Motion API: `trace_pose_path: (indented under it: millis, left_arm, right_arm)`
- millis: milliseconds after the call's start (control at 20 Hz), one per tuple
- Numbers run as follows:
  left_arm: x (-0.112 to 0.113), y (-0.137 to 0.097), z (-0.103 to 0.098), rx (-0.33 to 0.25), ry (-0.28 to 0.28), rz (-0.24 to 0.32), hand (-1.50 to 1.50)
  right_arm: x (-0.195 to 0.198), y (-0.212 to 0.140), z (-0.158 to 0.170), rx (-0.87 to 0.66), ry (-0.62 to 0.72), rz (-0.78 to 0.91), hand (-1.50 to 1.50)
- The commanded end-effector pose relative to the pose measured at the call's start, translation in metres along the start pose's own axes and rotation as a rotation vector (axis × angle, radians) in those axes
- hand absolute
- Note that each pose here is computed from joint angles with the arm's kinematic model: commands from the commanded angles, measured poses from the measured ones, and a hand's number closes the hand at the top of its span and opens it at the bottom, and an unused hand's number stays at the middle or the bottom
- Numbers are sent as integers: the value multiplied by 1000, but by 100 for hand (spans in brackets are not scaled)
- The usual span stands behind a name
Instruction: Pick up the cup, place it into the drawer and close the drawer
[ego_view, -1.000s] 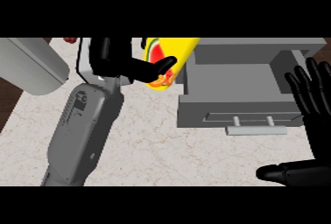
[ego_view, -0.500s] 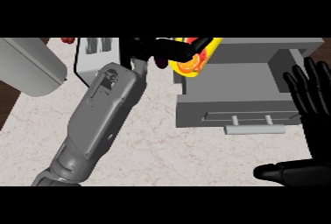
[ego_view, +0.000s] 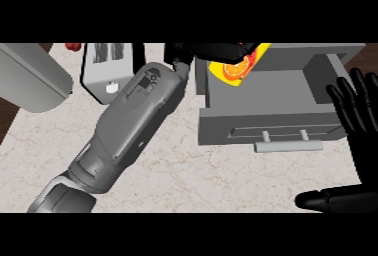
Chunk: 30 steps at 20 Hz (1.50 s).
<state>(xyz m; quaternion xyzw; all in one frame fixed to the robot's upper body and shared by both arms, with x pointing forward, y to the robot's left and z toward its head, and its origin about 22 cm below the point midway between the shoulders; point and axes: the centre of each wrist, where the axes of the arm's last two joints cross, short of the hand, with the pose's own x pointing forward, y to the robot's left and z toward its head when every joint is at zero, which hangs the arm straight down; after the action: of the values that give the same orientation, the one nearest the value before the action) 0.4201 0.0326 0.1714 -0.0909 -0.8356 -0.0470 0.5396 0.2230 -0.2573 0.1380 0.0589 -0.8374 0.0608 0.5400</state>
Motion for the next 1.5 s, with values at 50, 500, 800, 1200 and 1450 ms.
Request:
trace_pose_path:
  millis: [50,500,800,1200,1450]
  left_arm:
    - [-17,-2,-3,-4,58,-19,150]
    - [-27,-13,-4,-47,78,-137,150]
    - [-47,-14,11,-38,103,-240,150]
    - [-48,-16,10,-46,129,-293,-150]
    - [-33,-28,6,-43,86,-158,-150]
  right_arm:
    - [7,-2,-17,7,-7,-8,-150]
    - [-19,1,-12,28,-19,-2,-150]
    - [4,23,-13,78,-28,-35,-150]
    - [-15,17,-9,68,-45,-66,-150]
    - [-8,3,-18,79,-49,-86,-150]
